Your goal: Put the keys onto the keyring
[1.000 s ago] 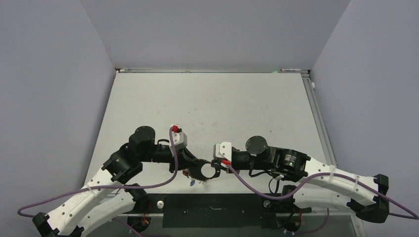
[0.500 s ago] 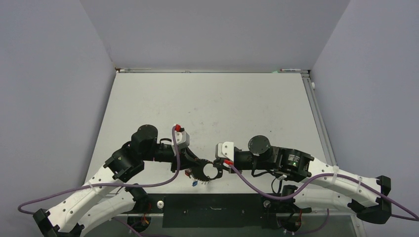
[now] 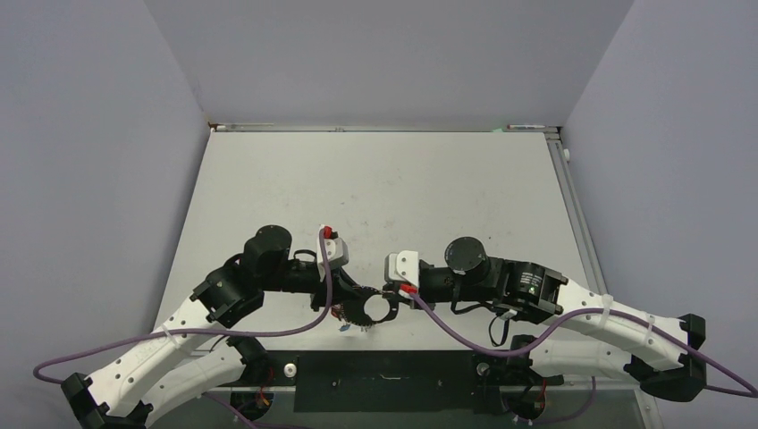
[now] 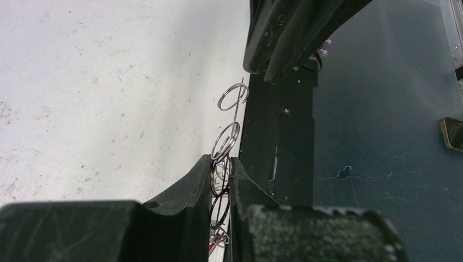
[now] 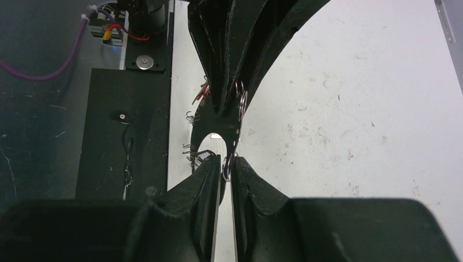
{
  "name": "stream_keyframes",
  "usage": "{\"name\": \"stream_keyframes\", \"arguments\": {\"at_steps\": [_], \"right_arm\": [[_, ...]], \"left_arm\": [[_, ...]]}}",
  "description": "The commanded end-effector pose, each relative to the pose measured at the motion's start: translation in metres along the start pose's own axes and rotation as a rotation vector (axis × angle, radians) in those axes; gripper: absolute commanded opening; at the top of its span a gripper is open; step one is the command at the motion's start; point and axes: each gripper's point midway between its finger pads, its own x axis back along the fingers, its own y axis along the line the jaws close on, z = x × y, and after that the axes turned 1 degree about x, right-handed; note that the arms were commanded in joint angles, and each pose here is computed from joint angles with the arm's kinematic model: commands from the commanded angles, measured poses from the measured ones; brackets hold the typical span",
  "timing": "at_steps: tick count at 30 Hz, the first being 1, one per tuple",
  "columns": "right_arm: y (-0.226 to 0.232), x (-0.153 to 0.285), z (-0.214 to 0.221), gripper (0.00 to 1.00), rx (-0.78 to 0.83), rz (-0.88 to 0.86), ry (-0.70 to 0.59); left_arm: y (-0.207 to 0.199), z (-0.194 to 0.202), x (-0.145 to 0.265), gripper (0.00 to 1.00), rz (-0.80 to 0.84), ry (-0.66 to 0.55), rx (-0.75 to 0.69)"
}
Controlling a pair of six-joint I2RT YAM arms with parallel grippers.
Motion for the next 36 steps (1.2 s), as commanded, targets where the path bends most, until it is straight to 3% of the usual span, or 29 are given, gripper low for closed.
{"name": "stream_keyframes", "arguments": {"at_steps": [1,3,7,10,30,36], "right_arm": [[-0.002,0.006,-0.022,0.13,0.024,-0.001,-0.056],[-0.002,0.005,-0.020,0.14,0.021,-0.002,-0.045],[-0.004,0.002,-0.010,0.36,0.008,0.015,-0.006],[-0.006,-0.001,0.000,0.42,0.005,0.028,0.029],[-0.018,-0.013,0.026,0.19,0.017,0.076,0.160],[-0.021,-0.004,0.014,0.14,0.026,0.090,0.130]], "left_arm": [[-0.002,-0.022,0.004,0.00,-0.009,-0.048,-0.057],[-0.001,-0.022,0.004,0.00,-0.013,-0.048,-0.056],[-0.003,-0.022,0.005,0.00,-0.008,-0.053,-0.061],[-0.005,-0.022,0.004,0.00,0.006,-0.051,-0.058],[-0.007,-0.020,0.003,0.00,0.021,-0.046,-0.047],[-0.004,-0.018,0.001,0.00,0.010,-0.036,-0.041]]}}
